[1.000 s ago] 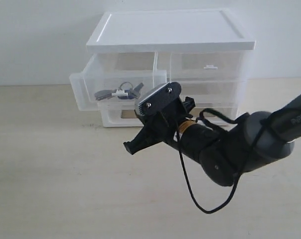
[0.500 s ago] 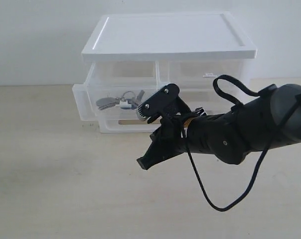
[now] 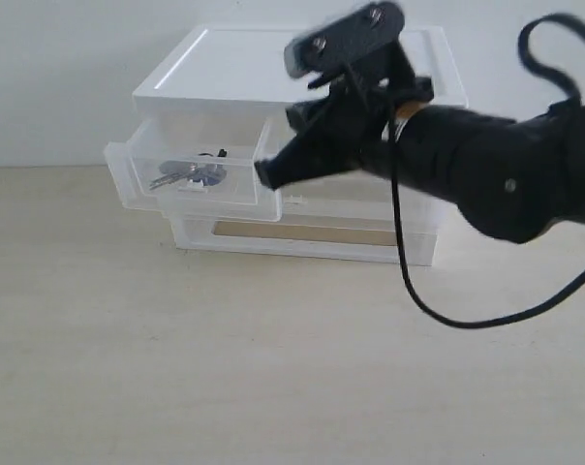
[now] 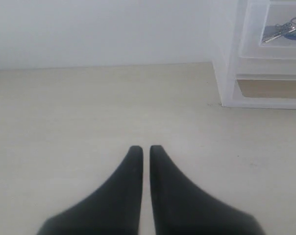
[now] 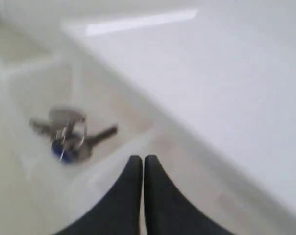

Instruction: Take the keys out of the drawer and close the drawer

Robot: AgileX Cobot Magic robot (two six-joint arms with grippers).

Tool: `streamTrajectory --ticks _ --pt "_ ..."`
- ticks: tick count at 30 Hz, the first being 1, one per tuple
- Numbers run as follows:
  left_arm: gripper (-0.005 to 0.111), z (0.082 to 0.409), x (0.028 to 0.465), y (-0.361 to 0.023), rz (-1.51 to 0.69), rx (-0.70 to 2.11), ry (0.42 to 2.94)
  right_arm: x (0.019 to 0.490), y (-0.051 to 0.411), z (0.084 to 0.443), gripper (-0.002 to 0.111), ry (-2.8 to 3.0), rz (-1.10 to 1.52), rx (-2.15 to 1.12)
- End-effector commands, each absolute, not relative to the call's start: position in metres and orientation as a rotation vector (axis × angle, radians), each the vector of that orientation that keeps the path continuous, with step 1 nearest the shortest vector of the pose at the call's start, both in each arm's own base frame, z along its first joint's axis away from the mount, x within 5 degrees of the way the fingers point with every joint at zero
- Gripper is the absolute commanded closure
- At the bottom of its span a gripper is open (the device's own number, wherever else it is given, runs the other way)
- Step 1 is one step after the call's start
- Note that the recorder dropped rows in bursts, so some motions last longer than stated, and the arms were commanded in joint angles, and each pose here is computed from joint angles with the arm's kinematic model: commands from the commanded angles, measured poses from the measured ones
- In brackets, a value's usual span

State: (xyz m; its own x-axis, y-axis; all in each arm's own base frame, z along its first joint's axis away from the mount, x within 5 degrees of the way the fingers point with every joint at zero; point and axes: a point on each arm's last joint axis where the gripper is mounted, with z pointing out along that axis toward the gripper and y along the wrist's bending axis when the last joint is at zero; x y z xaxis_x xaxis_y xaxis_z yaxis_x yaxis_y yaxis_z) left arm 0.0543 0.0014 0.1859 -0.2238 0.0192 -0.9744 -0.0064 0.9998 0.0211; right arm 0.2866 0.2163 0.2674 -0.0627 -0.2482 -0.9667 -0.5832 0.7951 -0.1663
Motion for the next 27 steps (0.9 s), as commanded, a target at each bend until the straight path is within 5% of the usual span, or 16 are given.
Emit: streamTrajectory --ticks 1,12,19,27 --pt "0.102 0.185 0.054 0.001 0.017 -0.003 1.799 0.286 0.205 0.287 0.108 1.603 0.259 -0.589" --pt "0.102 0.185 0.054 0.001 0.017 -0.003 1.799 0.31 0.254 0.381 0.105 1.933 0.484 -0.919" --pt "0.102 0.185 0.054 0.001 0.017 -0.003 1.799 0.359 0.287 0.359 0.067 2.143 0.43 -0.922" --pt "0.102 0.185 0.054 0.001 0.017 -0.003 1.799 0.398 0.311 0.303 0.07 2.32 0.292 -1.058"
